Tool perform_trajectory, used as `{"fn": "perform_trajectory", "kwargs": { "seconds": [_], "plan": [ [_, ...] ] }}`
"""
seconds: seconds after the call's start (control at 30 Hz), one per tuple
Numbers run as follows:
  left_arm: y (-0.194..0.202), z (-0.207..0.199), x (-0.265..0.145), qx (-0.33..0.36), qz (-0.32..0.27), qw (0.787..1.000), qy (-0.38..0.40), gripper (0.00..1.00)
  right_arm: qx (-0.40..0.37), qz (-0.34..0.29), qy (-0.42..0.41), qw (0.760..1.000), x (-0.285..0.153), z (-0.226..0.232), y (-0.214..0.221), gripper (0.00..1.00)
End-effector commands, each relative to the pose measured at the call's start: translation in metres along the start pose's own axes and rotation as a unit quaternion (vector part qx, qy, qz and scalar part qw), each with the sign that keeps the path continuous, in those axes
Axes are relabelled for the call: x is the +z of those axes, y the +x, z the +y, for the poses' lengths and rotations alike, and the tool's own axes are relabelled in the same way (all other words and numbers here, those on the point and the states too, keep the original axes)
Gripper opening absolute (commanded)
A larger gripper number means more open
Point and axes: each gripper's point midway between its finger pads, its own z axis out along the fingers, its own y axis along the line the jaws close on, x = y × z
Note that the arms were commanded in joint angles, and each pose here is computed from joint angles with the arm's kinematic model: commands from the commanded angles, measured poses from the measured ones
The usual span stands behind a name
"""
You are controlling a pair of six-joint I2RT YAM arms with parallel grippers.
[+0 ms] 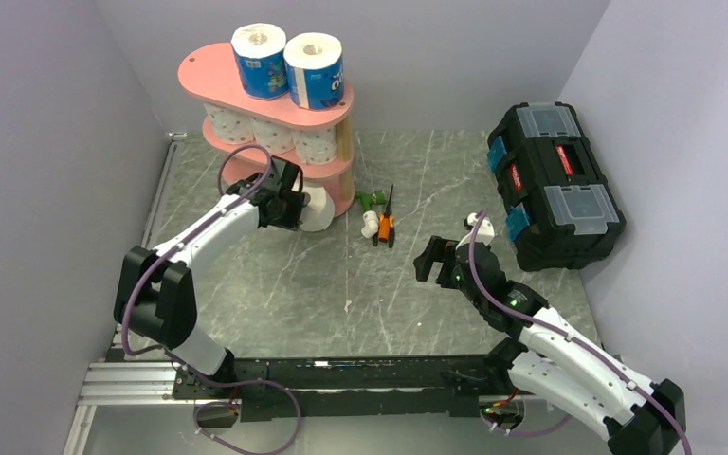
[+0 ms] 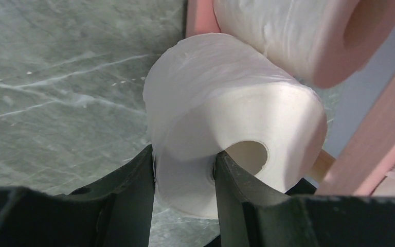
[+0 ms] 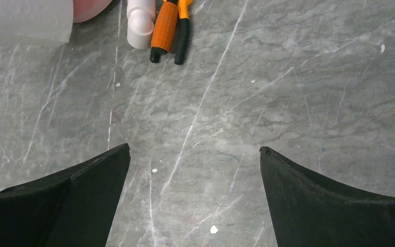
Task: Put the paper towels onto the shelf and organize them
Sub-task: Place the paper towel on the shelf.
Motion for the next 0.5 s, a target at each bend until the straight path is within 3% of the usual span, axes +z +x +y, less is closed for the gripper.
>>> {"fn": "perform_trajectory", "kwargs": {
  "seconds": [0.0,0.47],
  "plan": [
    [0.005,-0.049,-0.016,-0.01,0.009,0.997,0.071,0.0,0.002,-0.036,-0.009,0.999,-0.001,0.009,-0.024,1.0],
    [0.014,-0.061,0.0,-0.011,0.017,0.996,0.086,0.0,0.001,-0.032,-0.006,0.999,-0.001,0.007,-0.021,1.0]
  ]
}}
